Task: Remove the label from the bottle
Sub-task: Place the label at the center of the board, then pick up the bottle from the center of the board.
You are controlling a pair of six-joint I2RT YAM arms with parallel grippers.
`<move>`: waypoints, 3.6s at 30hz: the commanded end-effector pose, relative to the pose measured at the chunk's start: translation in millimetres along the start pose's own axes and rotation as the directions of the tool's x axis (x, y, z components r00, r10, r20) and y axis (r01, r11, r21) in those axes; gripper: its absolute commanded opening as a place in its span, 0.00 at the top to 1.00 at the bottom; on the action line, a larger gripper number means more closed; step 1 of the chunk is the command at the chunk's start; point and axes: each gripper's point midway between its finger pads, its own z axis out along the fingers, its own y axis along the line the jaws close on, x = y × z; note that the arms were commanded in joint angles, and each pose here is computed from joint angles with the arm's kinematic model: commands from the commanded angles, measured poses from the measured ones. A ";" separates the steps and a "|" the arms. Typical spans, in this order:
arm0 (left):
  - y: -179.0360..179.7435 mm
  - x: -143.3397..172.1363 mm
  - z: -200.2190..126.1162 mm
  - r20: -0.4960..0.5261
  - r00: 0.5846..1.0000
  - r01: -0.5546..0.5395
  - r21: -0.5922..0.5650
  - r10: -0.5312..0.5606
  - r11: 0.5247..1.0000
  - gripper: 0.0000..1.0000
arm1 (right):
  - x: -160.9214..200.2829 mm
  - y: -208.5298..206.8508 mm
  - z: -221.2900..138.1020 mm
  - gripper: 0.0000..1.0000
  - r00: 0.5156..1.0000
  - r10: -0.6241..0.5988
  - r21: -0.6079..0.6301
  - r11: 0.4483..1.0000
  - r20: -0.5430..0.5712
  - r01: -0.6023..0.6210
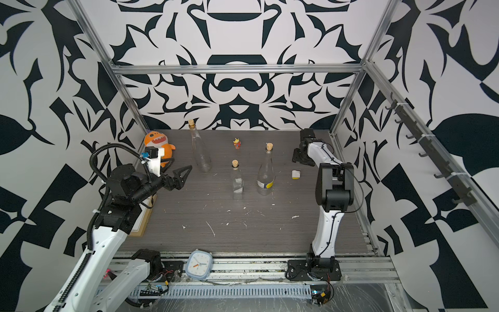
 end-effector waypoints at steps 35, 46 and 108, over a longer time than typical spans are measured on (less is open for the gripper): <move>-102.4 45.0 85.5 -0.166 0.977 -0.073 0.337 0.136 0.939 0.01 | 97.1 77.0 -358.7 0.08 0.719 -0.113 -0.485 0.665 0.686 0.568; -98.1 52.0 140.1 -0.129 0.986 -0.054 0.326 0.101 0.944 0.01 | 143.5 80.1 -380.5 0.09 0.705 -0.082 -0.561 0.543 0.705 0.625; -119.7 101.9 155.6 0.022 0.963 -0.206 0.699 0.267 0.685 0.01 | 189.0 118.9 -354.8 0.12 0.750 -0.158 -0.681 0.331 0.643 0.654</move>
